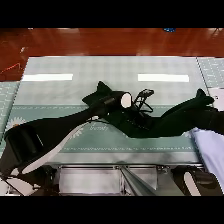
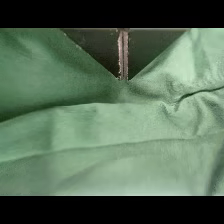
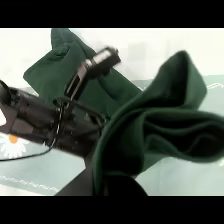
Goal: Fold the shirts.
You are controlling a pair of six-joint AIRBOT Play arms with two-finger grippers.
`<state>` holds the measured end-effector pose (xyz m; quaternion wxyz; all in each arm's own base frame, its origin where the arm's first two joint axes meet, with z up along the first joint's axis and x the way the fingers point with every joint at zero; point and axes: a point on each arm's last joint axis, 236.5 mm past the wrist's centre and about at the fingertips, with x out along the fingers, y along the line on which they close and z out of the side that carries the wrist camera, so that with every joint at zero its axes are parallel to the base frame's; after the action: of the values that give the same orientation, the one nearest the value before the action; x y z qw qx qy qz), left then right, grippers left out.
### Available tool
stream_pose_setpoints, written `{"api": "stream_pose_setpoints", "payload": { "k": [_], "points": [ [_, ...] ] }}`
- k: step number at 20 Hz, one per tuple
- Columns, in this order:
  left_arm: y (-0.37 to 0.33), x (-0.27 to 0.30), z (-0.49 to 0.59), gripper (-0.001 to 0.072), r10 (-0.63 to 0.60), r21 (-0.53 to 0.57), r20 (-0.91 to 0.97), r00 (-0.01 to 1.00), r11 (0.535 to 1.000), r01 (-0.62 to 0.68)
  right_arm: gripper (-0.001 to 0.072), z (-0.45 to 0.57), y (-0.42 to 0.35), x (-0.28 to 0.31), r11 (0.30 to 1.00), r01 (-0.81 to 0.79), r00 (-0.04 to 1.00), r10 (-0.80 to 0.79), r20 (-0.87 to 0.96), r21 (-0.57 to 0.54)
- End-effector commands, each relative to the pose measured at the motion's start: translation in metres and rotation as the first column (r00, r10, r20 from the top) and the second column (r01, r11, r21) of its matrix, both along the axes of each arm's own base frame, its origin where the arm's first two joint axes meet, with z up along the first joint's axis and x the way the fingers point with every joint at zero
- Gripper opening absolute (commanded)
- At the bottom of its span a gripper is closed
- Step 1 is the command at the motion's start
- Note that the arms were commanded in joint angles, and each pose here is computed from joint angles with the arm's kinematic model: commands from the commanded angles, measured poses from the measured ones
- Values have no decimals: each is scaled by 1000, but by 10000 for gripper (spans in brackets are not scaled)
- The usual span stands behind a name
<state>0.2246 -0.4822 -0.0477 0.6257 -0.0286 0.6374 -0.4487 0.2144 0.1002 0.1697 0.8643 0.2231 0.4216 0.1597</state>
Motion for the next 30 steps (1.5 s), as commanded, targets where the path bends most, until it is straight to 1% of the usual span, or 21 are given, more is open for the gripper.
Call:
{"api": "stream_pose_setpoints", "payload": {
  "k": [1, 4, 6, 7, 9, 11, 13, 15, 16, 17, 20, 24, 25, 26, 27, 29, 30],
  "points": [
    [21, 40, 30, 19, 43, -41, 27, 999, 998, -42, 32, 1, 11, 10, 998, -36, 999, 36, -7, 55],
    [100, 110, 86, 19, 169, -35, 175, 970, 986, -166, 32, 7, 40, 42, 978, -103, 995, 102, 16, 179],
    [165, 141, 124, 19, 280, -42, 275, 920, 959, -279, 32, -2, 70, 70, 962, -152, 988, 152, 16, 229],
    [201, 150, 144, 19, 344, -56, 316, 884, 937, -344, 32, -10, 91, 82, 954, -188, 981, 192, 4, 235],
    [273, 152, 172, 19, 459, -77, 382, 802, 881, -467, 32, -28, 135, 108, 938, -253, 964, 266, -26, 236],
    [339, 140, 187, 19, 555, -86, 441, 706, 809, -582, 32, -46, 177, 136, 924, -303, 945, 324, -56, 235],
    [387, 120, 191, 19, 637, -105, 462, 617, 730, -675, 33, -66, 213, 161, 908, -339, 923, 371, -100, 246],
    [416, 99, 184, 19, 689, -109, 466, 556, 668, -736, 33, -83, 241, 180, 894, -359, 906, 402, -130, 268],
    [424, 90, 177, 19, 705, -105, 462, 538, 646, -756, 32, -91, 252, 188, 888, -365, 899, 414, -142, 282],
    [428, 82, 167, 19, 714, -96, 454, 532, 633, -768, 33, -97, 262, 192, 881, -370, 892, 426, -153, 296],
    [428, 69, 138, 19, 723, -54, 410, 555, 627, -777, 33, -120, 282, 200, 873, -378, 874, 446, -191, 308],
    [425, 70, 115, 19, 751, -60, 369, 548, 607, -792, 36, -142, 287, 214, 887, -328, 889, 407, -212, 325],
    [424, 71, 111, 19, 757, -63, 362, 544, 602, -796, 117, -143, 290, 217, 886, -314, 894, 397, -210, 340],
    [424, 72, 107, 19, 764, -66, 355, 539, 596, -801, 322, -142, 295, 219, 880, -307, 896, 396, -201, 363],
    [423, 73, 103, 19, 770, -68, 347, 535, 590, -805, 412, -139, 298, 221, 873, -322, 899, 403, -173, 366],
    [423, 78, 95, 19, 781, -67, 329, 531, 580, -812, 411, -125, 296, 220, 856, -326, 895, 416, -161, 401],
    [427, 86, 97, 19, 773, -79, 361, 522, 582, -809, 407, -114, 287, 220, 845, -330, 889, 428, -163, 422]
  ]
}}
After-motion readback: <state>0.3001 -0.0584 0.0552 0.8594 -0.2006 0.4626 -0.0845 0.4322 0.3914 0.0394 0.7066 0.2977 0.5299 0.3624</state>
